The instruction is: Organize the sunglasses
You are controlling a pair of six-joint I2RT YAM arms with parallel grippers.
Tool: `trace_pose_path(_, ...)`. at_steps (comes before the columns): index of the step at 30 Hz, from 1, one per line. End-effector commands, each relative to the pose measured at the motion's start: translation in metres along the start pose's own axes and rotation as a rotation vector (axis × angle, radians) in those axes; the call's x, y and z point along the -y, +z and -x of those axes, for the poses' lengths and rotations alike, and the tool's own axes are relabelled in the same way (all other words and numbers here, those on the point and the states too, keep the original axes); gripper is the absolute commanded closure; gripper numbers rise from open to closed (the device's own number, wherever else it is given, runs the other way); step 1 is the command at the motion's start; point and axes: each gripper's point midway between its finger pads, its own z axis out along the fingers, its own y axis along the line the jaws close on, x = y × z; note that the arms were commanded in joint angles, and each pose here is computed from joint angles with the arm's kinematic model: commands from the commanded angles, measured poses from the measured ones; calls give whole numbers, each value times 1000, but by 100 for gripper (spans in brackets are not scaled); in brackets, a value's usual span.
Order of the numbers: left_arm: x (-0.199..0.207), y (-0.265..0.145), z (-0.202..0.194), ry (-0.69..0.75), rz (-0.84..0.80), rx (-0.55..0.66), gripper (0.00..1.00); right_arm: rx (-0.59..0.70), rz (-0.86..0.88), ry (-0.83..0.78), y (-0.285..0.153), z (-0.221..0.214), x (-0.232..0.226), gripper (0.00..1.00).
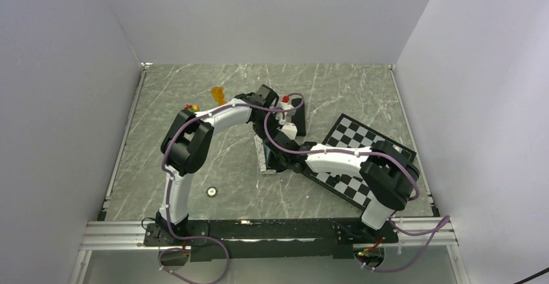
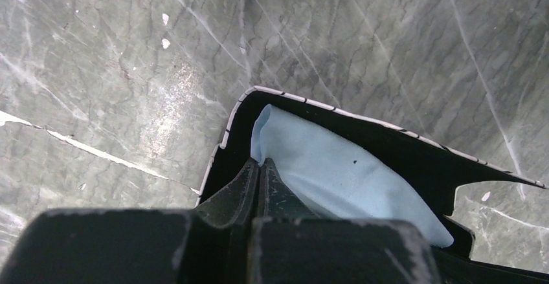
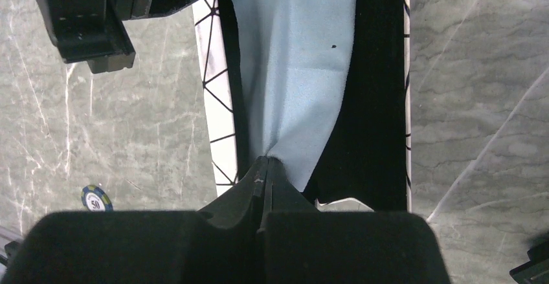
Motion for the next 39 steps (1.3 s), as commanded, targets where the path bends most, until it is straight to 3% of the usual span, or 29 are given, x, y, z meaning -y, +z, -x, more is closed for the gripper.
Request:
trace_pose_path(1,-9,-7,19,33,-5,111,97,10,50,9,-3,4,-12,100)
trace_pose_path(39,-26,-32,6,-12,111,54,100,-13,71,19,-5,-1,-13,100)
